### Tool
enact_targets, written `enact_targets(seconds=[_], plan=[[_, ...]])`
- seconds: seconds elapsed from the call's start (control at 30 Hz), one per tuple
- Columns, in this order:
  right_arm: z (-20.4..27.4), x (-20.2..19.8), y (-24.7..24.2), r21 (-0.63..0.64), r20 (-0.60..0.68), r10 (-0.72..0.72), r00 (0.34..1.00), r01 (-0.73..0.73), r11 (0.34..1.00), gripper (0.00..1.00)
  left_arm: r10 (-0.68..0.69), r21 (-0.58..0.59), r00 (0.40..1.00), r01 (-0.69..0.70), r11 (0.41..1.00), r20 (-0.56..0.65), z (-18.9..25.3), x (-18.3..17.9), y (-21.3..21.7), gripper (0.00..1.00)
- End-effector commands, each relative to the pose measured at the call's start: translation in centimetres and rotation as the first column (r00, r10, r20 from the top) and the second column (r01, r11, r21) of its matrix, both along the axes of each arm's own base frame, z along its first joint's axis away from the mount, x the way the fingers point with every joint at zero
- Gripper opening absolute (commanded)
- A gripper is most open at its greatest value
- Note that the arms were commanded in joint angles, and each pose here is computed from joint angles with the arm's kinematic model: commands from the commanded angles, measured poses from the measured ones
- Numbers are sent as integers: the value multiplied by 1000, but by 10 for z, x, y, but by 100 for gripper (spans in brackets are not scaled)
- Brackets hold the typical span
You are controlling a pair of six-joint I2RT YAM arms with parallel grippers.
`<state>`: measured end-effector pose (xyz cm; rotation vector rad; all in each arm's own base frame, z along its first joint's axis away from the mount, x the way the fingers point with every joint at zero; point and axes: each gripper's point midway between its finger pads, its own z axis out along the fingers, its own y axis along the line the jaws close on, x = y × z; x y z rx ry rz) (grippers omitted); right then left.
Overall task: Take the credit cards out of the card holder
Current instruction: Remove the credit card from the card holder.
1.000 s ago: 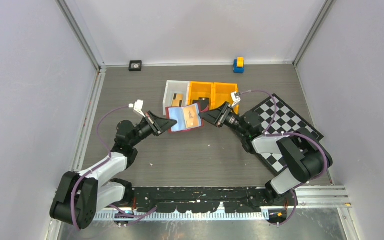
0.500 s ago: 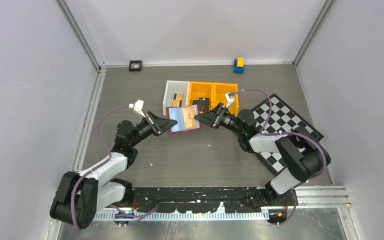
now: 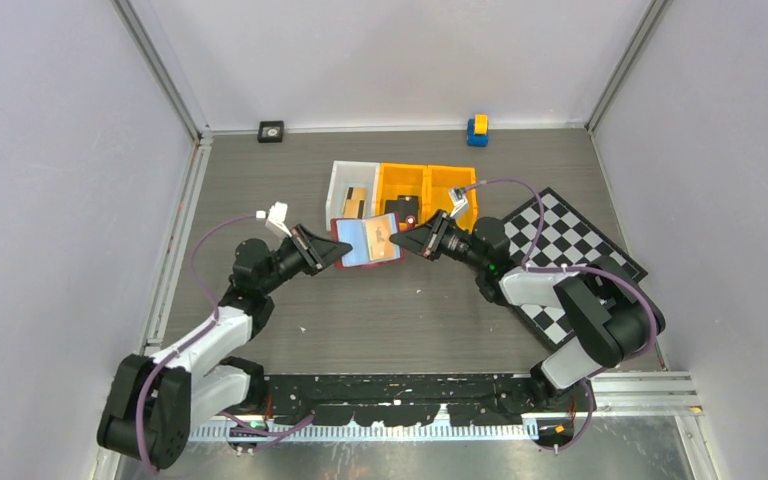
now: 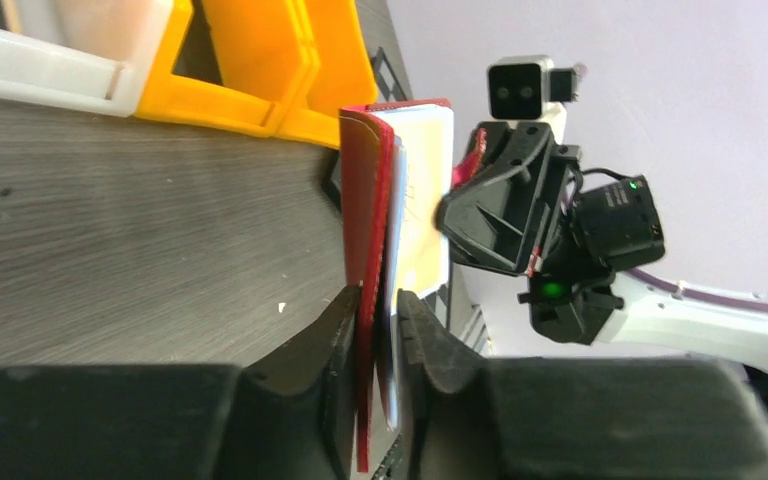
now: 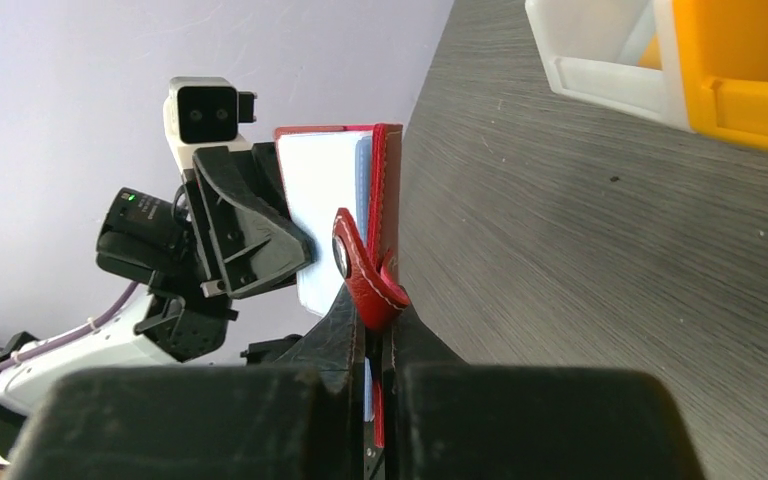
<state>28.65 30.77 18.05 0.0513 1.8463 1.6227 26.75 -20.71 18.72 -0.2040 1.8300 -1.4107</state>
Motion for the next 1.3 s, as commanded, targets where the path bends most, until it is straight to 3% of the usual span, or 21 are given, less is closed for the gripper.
enact_targets(seconds=[0.0, 0.13, 0.43, 0.57, 0.73, 0.93, 1.1, 1.27], plan=[[27, 4, -5, -14, 99, -47, 994, 49, 999, 1, 114, 112, 993, -116, 987, 17, 2, 10, 18, 28], [24, 7, -11, -48, 102, -85, 991, 90, 995, 0, 249, 220, 968, -242, 945, -6, -7, 12, 44, 50], [6, 16, -14, -122, 61, -123, 990, 130, 984, 0, 403, 227, 911, -413, 882, 92, 12, 2, 78, 61], [-4, 20, -14, -160, 32, -132, 991, 136, 978, 0, 401, 179, 907, -418, 890, 127, 20, 0, 76, 64], [-10, 22, -12, -176, 12, -125, 992, 125, 976, 0, 183, 86, 967, -201, 976, 176, 35, -4, 33, 56], [-13, 20, -5, -159, -6, -89, 996, 87, 983, 1, -63, 124, 978, 39, 992, 197, 36, -15, -24, 44], [-9, 18, -4, -142, 3, -75, 997, 74, 987, 1, -106, 163, 981, 79, 983, 160, 24, -14, -37, 39], [-4, 15, -3, -123, 15, -61, 998, 62, 990, 0, -106, 199, 994, 99, 975, 24, -5, -4, -43, 36]])
